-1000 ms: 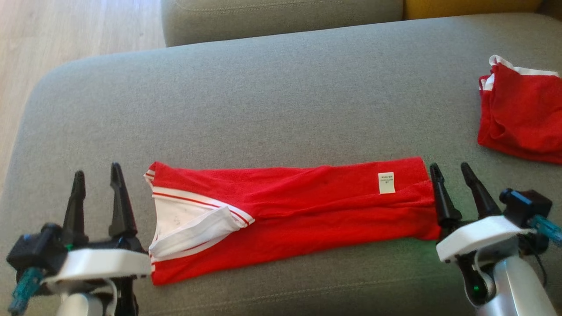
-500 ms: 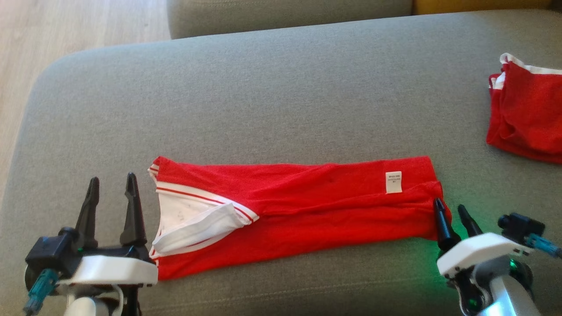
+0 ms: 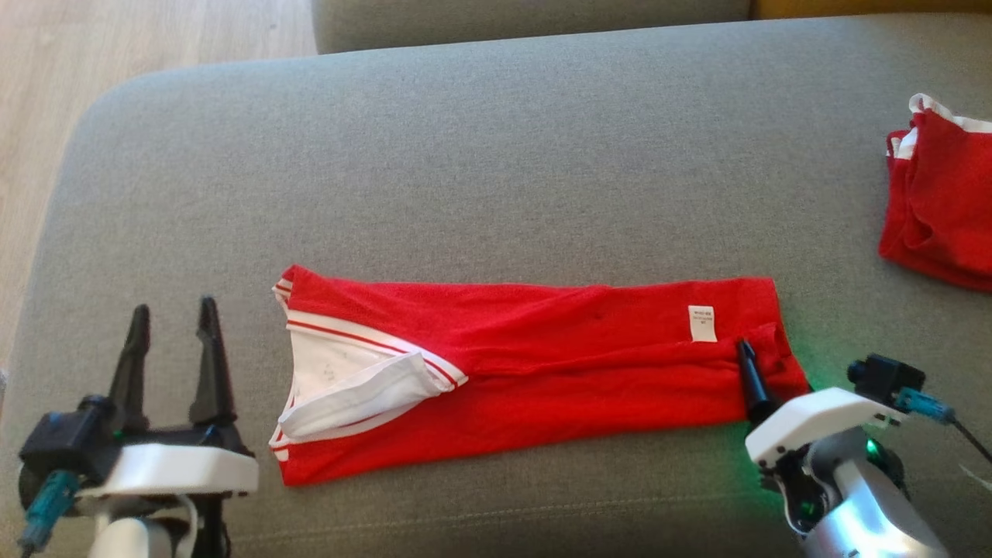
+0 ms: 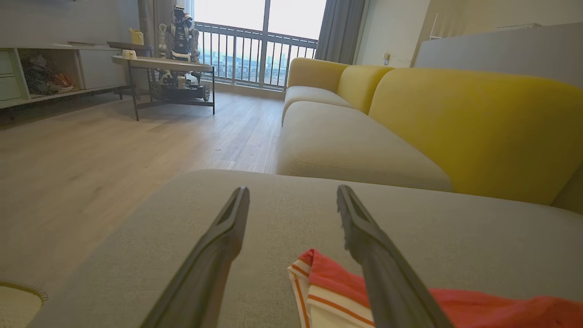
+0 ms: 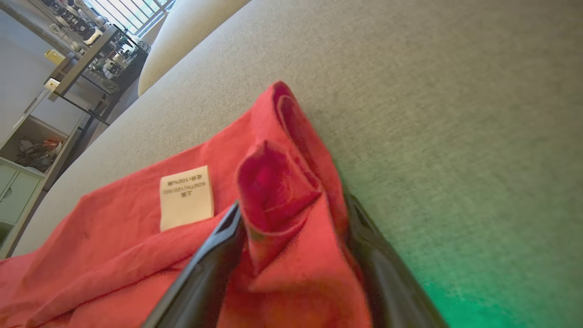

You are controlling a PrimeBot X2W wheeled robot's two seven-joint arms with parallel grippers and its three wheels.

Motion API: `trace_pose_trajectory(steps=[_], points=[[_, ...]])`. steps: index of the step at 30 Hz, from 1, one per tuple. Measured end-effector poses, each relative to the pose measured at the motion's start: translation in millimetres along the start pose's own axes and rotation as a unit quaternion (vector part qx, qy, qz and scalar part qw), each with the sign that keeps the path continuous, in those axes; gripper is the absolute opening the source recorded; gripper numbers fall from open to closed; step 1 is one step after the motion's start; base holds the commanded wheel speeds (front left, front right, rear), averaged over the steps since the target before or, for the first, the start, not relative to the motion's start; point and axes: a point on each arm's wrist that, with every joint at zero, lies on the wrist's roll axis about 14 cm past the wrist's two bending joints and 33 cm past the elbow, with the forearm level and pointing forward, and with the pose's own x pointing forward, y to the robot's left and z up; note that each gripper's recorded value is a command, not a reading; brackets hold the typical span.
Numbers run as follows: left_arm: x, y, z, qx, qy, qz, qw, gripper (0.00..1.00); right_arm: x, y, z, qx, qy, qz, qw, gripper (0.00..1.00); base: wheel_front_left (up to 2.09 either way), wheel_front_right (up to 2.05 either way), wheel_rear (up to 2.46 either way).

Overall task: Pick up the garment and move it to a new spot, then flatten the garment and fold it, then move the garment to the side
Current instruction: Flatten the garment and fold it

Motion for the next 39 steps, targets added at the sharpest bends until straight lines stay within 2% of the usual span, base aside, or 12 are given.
trace_pose_trajectory(steps=[1, 2, 3, 13, 20, 28, 33, 37, 39], points=[[0, 3, 1, 0.001, -0.001, 0.004, 1.0, 1.0, 1, 3, 0, -0.001, 0.0, 0.005, 1.0, 1.0, 0.0, 0.0, 0.0], [0, 4, 1, 0.002, -0.002, 0.006, 1.0, 1.0, 2, 6, -1, -0.001, 0.002, 0.008, 1.0, 0.44, 0.0, 0.0, 0.0], [0, 5, 1, 0.003, -0.002, 0.007, 1.0, 1.0, 2, 8, -1, -0.002, 0.001, 0.011, 1.0, 0.0, 0.0, 0.0, 0.0], [2, 1, 5, 0.005, -0.007, 0.001, 1.0, 1.0, 2, -3, 8, -0.02, -0.012, -0.01, 1.0, 0.0, 0.0, 0.0, 0.0], [1, -2, 8, 0.003, -0.012, -0.003, 1.0, 1.0, 0, -25, 46, -0.058, -0.06, -0.032, 0.996, 0.0, 0.0, 0.0, 0.0], [-1, -5, 11, 0.0, -0.017, -0.006, 1.0, 1.0, -11, -75, 100, -0.141, -0.095, -0.09, 0.981, 0.0, 0.0, 0.0, 0.0], [-2, -6, 12, 0.0, -0.018, -0.006, 1.0, 1.0, -7, -54, 111, -0.139, -0.107, -0.076, 0.982, 0.0, 0.0, 0.0, 0.0], [-5, -8, 14, -0.008, -0.021, -0.007, 1.0, 1.0, -2, -12, 103, -0.109, -0.095, -0.029, 0.989, 0.0, 0.0, 0.0, 0.0], [-7, -7, 14, -0.008, -0.02, -0.006, 1.0, 1.0, -3, 11, 104, -0.112, -0.092, 0.002, 0.99, 0.0, 0.0, 0.0, 0.0]])
